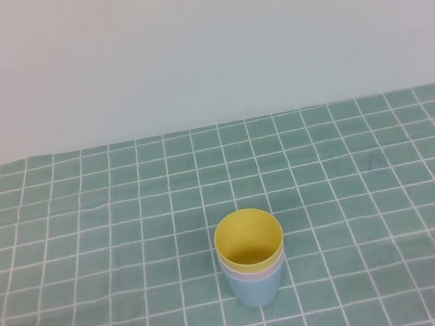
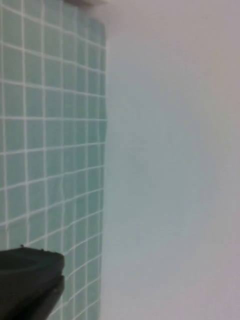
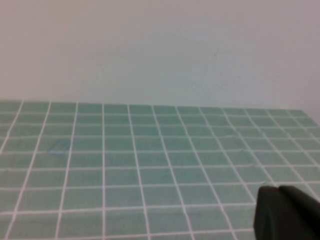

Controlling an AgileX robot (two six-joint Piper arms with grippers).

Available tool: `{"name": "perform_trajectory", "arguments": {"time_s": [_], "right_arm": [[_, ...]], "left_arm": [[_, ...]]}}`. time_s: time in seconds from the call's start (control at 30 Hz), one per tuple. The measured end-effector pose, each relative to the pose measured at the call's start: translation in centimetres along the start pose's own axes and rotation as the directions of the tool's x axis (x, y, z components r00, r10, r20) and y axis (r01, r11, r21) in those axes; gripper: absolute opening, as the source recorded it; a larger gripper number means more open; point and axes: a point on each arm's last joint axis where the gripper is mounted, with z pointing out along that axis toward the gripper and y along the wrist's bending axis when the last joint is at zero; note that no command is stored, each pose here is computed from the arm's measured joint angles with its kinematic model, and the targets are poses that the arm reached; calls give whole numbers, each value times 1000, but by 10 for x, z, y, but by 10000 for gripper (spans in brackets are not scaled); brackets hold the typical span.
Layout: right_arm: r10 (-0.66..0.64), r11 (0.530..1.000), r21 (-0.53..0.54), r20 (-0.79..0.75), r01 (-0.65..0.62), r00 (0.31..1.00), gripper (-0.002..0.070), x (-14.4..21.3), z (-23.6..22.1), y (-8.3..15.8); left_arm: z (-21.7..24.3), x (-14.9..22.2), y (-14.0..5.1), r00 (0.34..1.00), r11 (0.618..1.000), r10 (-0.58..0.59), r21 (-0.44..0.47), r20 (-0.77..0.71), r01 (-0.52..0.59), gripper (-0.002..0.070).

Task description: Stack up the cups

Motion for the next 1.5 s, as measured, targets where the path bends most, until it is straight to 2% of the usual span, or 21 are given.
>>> {"name": "perform_trajectory", "arguments": {"time_s": [0.07,0.2,0.27,0.43,0.6,0.7,0.87,1.5], "right_arm": [[1,1000,-6,1,-1,1000,-1,15,2,2],[27,1000,-2,-22,-27,999,-1,20,3,2],[29,1000,1,-35,-29,999,-1,22,3,2],[44,999,11,-83,-43,996,-1,26,3,1],[56,998,10,-88,-56,995,-1,26,3,2],[103,994,-10,-95,-105,990,-1,27,2,4],[85,995,-38,-163,-93,983,-1,33,2,7],[13,998,-54,-180,-23,984,-1,33,1,7]], "left_arm": [[3,18,1,999,1000,10,-17,33,-9,-1],[16,58,4,995,994,96,-58,-9,-96,-1],[16,59,5,991,990,126,-57,-33,-128,-1],[14,77,2,971,995,97,-8,-218,-102,-1],[14,77,2,974,998,64,-15,-218,-69,-1],[14,77,2,974,998,59,-15,-217,-63,-1],[14,75,-2,978,999,-51,3,-203,53,-1],[14,75,-2,977,998,-60,3,-203,62,-1]]}}
